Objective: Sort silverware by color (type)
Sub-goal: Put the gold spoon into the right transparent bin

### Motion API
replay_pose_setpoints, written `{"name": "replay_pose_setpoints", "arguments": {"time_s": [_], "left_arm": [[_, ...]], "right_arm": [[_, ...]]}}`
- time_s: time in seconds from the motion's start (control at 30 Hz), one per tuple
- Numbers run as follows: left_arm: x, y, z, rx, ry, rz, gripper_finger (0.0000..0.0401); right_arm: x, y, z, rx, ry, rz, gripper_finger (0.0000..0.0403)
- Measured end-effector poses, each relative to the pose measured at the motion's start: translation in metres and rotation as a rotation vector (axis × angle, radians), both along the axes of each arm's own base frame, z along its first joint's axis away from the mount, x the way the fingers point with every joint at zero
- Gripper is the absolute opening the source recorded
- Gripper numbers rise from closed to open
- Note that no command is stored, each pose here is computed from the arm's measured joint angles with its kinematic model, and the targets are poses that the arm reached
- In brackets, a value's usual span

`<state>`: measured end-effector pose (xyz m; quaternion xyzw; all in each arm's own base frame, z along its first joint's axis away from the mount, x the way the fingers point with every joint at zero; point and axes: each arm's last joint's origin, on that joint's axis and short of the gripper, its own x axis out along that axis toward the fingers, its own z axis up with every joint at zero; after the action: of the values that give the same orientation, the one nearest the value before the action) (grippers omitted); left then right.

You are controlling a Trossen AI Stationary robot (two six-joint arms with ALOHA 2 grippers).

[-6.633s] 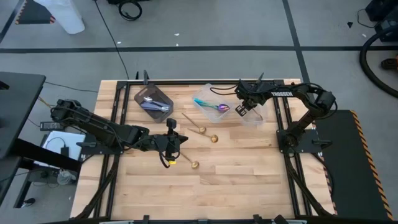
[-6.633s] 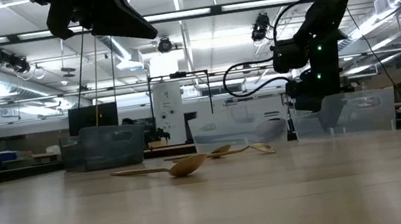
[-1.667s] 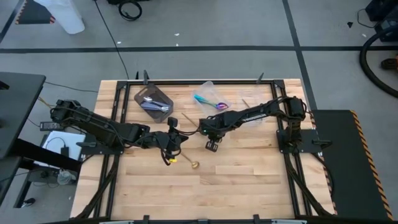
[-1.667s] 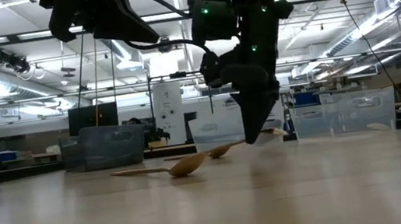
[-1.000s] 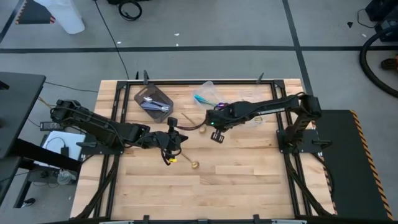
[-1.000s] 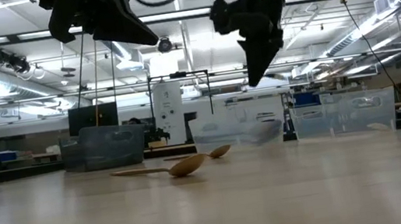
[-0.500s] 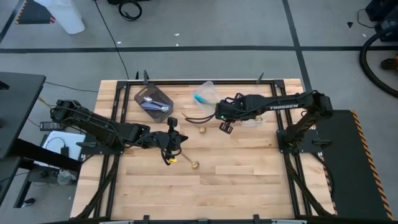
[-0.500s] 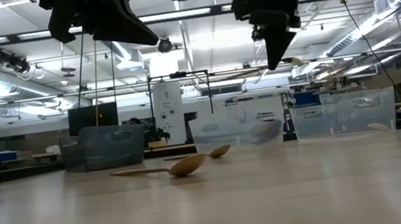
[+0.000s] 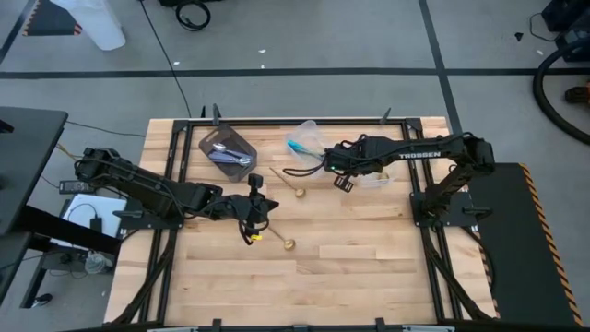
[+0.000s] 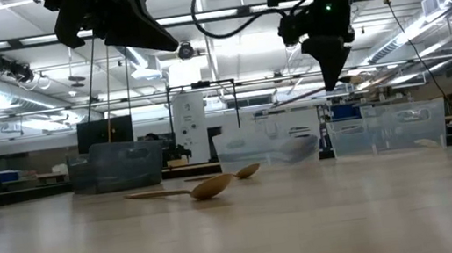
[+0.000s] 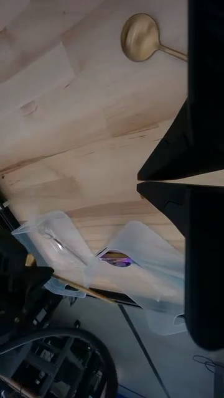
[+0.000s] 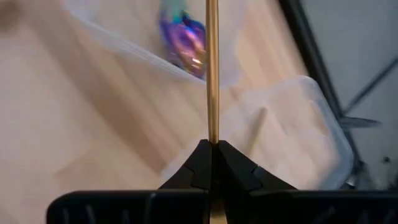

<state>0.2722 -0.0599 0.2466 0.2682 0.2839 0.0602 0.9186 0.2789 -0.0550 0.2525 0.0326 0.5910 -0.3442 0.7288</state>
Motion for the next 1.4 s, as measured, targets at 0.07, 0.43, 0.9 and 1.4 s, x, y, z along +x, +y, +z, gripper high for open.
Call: {"name": "replay_pose_setpoints", "arguments": {"time_s": [0.07, 0.43, 0.9, 1.4], "left_arm": [[0.000, 0.000, 0.000, 0.000, 0.000, 0.000, 0.0023], [0.000, 0.000, -0.001, -0.014, 0.002, 0.007, 0.0023], [-0.001, -0.001, -0.001, -0.014, 0.002, 0.007, 0.0023], [0.000, -0.001, -0.001, -0.014, 0.001, 0.008, 0.0023]], "right_arm": [[-0.003, -0.004, 0.000, -0.019, 0.020, -0.019, 0.0021], [-0.021, -0.022, 0.001, -0.098, 0.130, -0.189, 0.0021], [-0.047, -0.033, -0.028, -0.104, 0.264, -0.324, 0.0021], [-0.063, -0.031, -0.079, -0.113, 0.275, -0.298, 0.0021]]}}
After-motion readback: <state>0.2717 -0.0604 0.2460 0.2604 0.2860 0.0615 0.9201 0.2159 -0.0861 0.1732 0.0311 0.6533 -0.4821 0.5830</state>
